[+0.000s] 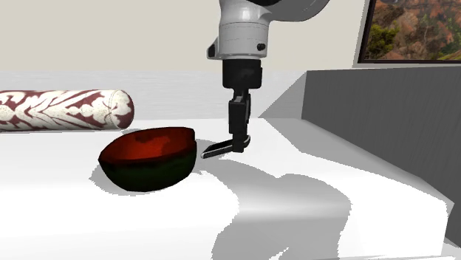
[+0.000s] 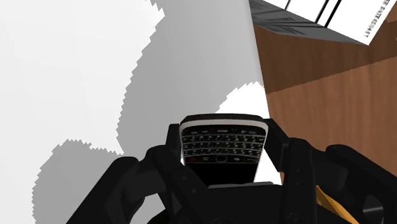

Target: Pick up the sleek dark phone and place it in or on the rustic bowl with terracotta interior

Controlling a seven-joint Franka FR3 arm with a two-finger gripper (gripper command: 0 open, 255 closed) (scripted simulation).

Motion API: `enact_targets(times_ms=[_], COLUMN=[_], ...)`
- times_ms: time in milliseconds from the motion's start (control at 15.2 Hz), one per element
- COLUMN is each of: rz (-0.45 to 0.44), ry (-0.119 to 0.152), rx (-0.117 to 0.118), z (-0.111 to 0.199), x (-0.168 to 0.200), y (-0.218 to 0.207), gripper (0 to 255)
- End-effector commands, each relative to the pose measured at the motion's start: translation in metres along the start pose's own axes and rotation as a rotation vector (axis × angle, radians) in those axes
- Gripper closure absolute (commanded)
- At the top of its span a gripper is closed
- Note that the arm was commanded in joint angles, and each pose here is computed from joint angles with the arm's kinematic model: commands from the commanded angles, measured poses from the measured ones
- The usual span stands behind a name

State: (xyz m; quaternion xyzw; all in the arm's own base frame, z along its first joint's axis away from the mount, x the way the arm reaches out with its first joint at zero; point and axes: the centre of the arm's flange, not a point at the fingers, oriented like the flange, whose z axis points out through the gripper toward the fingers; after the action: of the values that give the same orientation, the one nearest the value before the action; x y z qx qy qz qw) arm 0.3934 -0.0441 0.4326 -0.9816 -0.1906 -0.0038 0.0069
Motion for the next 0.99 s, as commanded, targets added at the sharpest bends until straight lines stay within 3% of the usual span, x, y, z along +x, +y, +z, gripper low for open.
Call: enact_targets(times_ms=[0, 792, 924], rz=[0.000, 0.000, 0.000], ry=[0.000, 0.000, 0.000], rx=[0.000, 0.000, 0.000], z=[-0.010, -0.072, -0.073], x=[0.000, 0.000, 0.027], y=[0.000, -0.001, -0.001], gripper=[255, 255, 255])
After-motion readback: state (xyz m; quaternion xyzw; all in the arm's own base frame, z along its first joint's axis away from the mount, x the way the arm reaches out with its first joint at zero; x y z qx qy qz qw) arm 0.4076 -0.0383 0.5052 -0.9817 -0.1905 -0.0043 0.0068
